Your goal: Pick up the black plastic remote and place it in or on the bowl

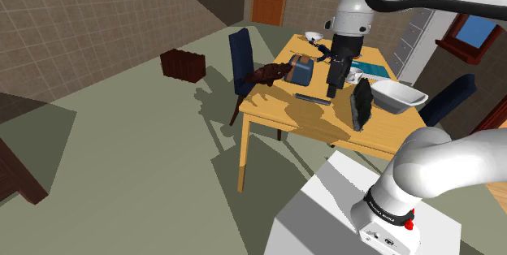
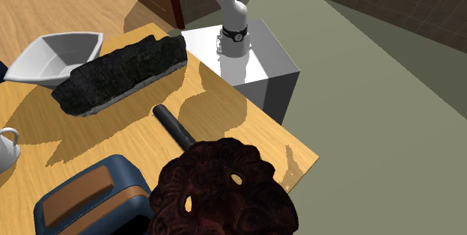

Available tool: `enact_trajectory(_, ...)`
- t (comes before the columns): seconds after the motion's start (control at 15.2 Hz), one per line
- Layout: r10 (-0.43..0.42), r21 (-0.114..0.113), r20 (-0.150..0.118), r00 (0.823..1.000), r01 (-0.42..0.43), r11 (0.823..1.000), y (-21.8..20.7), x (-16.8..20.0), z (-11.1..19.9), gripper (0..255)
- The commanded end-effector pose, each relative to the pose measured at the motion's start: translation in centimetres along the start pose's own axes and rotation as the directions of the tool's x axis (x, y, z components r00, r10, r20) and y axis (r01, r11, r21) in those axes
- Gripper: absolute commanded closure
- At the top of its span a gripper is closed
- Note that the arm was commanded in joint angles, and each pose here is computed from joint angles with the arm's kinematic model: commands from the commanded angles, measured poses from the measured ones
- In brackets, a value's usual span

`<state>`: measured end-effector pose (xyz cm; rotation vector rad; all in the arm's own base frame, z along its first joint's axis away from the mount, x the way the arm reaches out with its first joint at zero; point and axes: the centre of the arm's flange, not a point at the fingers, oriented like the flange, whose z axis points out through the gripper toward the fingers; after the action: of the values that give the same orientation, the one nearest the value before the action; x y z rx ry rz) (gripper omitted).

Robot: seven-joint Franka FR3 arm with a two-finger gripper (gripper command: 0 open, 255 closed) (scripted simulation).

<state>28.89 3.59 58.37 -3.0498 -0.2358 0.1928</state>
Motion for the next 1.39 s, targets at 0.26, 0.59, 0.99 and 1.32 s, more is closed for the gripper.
enact_trajectory(0.26,-0.022,-0.019,-0.013,1.000,0.022,1.000,4.2,1.4,2.3,0)
enact_trajectory(0.59,-0.051,-0.043,-0.029,0.998,0.049,0.998,9.5,3.3,5.0,0)
enact_trajectory(0.99,-0.085,-0.073,-0.048,0.995,0.082,0.994,15.8,5.8,8.1,0)
enact_trajectory(1.32,-0.114,-0.098,-0.062,0.992,0.108,0.989,21.1,8.1,10.4,0)
